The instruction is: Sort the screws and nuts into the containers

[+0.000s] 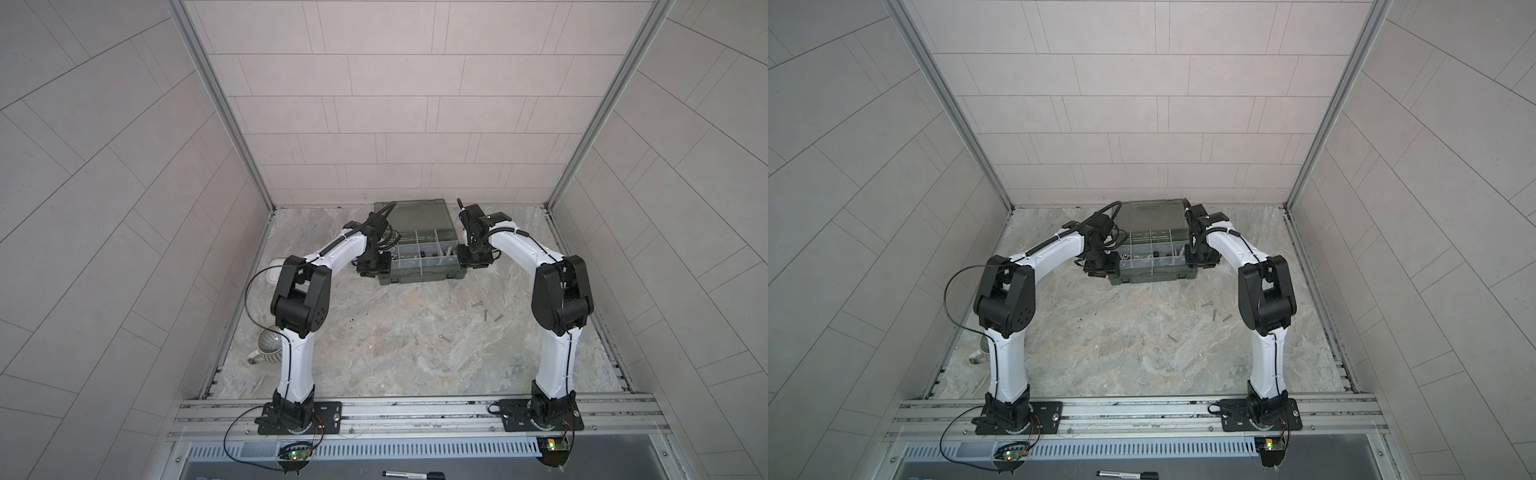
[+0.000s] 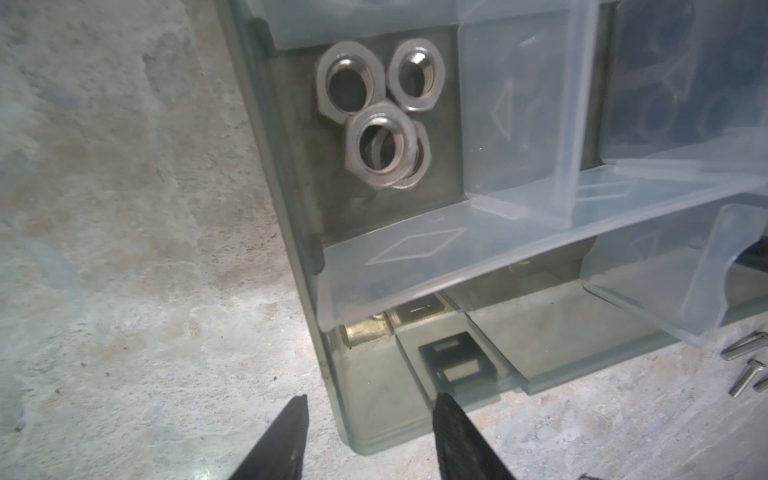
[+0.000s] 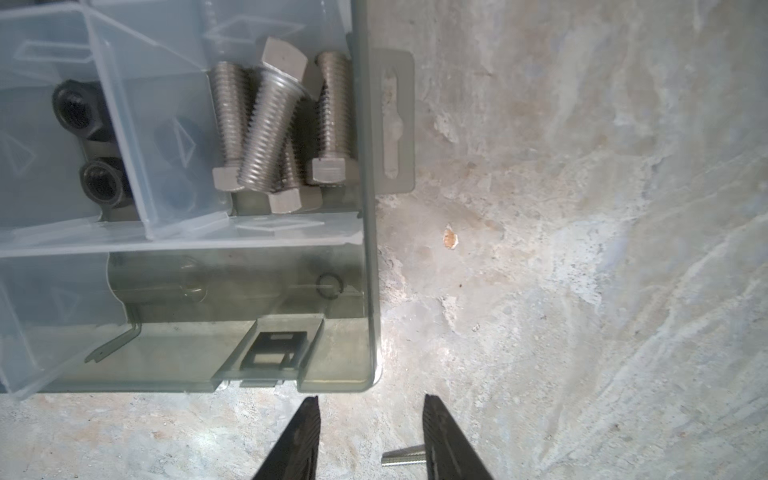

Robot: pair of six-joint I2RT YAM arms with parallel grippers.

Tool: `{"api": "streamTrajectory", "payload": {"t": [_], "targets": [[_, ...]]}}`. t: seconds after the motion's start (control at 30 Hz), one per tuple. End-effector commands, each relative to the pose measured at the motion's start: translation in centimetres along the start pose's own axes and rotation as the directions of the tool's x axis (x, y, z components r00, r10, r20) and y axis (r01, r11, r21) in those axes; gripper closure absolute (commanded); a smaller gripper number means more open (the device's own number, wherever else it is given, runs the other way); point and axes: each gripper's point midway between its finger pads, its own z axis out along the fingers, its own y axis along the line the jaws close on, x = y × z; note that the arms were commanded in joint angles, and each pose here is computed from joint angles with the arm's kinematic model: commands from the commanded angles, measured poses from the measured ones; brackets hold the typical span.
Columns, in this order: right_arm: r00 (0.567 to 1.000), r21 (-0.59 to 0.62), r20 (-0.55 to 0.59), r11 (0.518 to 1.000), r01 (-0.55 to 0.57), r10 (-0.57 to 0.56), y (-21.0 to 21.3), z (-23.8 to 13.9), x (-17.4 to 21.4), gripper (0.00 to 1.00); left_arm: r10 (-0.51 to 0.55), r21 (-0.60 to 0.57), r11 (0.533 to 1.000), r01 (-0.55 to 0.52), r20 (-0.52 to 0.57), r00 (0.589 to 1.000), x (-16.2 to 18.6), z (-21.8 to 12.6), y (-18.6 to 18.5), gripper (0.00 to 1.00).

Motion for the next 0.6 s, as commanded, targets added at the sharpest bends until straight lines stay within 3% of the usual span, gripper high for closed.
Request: {"api": "streamTrajectory", "payload": {"t": [0.0, 0.27, 0.4, 0.57], "targets": [[0.999, -0.003, -0.017, 0.999, -0.035, 0.035, 0.1, 1.4, -0.4, 0.58, 0.015, -0.014, 1.0, -0.014, 0.012, 1.0, -0.2, 0.0, 0.8, 0.46], [0.998, -0.006, -0.039, 0.999, -0.051, 0.051, 0.6, 3.2, -1.2, 0.6, -0.021, 0.013, 1.0, 0.021, -0.007, 1.0, -0.7, 1.0, 1.8, 0.52], [0.997, -0.011, -0.055, 0.999, -0.052, 0.051, 0.7, 4.0, -1.2, 0.62, -0.03, 0.014, 0.999, 0.03, -0.025, 0.999, -0.5, 1.8, 2.1, 0.67], [0.995, -0.025, -0.083, 0.998, -0.049, 0.047, 1.2, 4.2, -0.3, 0.73, -0.032, 0.012, 0.999, 0.033, -0.038, 0.999, -0.2, 2.2, 2.3, 0.83]]}}
